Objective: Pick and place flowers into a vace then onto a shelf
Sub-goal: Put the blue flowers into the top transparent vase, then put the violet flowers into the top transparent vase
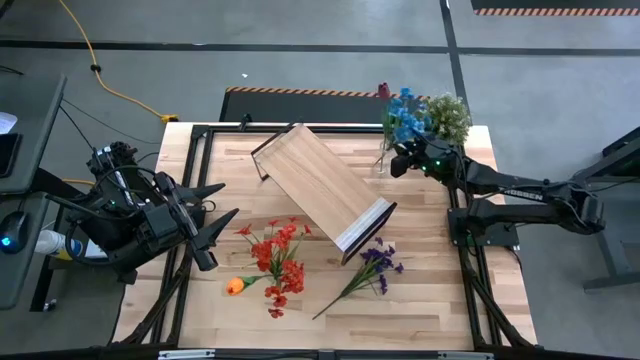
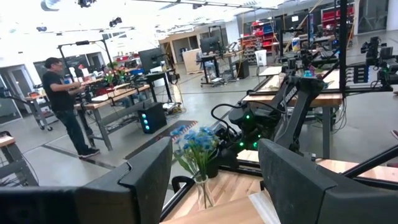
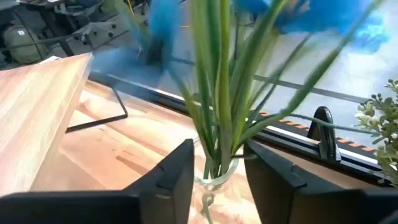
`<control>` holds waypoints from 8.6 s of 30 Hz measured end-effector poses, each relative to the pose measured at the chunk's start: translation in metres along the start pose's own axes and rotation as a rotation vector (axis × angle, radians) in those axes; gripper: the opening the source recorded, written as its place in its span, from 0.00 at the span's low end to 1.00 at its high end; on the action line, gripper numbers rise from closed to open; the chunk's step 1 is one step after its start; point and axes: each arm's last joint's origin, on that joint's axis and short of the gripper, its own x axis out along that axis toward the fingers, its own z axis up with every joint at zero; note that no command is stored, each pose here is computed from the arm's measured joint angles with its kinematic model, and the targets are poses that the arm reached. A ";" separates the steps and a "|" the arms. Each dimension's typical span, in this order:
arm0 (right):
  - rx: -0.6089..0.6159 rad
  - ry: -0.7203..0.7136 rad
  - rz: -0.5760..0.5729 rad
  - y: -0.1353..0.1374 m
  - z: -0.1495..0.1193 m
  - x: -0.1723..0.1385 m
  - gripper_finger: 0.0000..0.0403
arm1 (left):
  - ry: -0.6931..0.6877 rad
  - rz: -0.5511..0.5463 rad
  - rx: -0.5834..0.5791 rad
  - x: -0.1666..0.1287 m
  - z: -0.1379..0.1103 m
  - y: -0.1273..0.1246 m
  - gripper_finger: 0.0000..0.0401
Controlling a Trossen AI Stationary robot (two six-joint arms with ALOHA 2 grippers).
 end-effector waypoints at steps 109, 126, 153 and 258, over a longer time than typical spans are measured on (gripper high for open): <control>0.094 -0.422 1.547 0.032 0.123 -0.175 0.48 | -0.041 -0.048 -0.282 0.000 -0.002 -0.006 0.68; -0.061 -0.347 1.675 0.086 0.167 -0.192 0.48 | -0.047 -0.311 -0.375 -0.054 -0.006 -0.026 0.68; -0.233 0.306 1.526 0.208 0.109 -0.205 0.48 | 0.046 -0.237 -0.346 -0.064 -0.010 -0.026 0.68; -1.019 0.754 0.729 0.282 -0.168 -0.102 0.48 | 0.045 -0.236 -0.350 -0.064 -0.010 -0.026 0.68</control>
